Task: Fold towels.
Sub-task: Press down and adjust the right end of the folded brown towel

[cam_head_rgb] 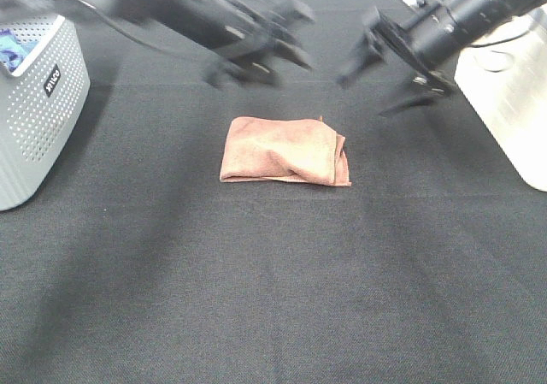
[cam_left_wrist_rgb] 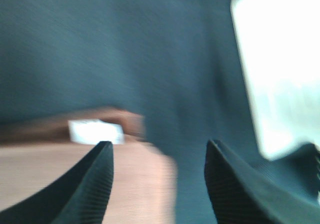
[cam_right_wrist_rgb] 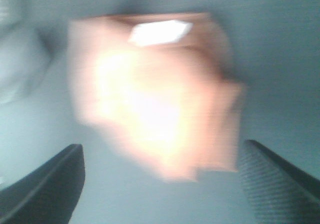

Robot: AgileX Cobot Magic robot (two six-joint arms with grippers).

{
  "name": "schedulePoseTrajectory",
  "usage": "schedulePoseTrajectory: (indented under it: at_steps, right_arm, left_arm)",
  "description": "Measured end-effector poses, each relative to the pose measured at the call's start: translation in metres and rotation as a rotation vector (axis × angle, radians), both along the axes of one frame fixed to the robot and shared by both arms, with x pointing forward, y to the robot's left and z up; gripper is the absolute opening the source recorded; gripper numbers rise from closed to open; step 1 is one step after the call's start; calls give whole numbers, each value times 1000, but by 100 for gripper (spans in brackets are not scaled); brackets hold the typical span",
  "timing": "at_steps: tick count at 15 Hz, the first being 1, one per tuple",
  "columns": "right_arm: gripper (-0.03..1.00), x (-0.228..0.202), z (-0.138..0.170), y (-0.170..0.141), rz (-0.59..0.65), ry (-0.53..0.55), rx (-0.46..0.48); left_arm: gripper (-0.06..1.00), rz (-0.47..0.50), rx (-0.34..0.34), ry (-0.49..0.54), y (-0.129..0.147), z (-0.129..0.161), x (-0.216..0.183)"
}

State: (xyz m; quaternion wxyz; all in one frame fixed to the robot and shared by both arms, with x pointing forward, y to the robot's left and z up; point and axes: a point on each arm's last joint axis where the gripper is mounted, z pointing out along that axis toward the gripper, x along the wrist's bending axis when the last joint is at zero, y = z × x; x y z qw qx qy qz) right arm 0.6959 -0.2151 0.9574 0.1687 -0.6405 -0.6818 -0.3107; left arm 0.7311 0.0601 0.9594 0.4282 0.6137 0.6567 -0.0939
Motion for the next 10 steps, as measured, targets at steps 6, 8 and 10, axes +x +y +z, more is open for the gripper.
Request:
schedulePoseTrajectory:
  at_steps: [6, 8, 10]
  right_arm:
    - [79, -5, -39, 82, 148, -12, 264]
    - [79, 2, -80, 68, 93, 43, 255]
    - [79, 6, -90, 57, 64, 58, 251]
  left_arm:
    - [53, -60, 150, 64, 60, 12, 4]
    - [53, -103, 187, 105, 61, 9, -1]
    - [53, -115, 193, 118, 61, 8, -2]
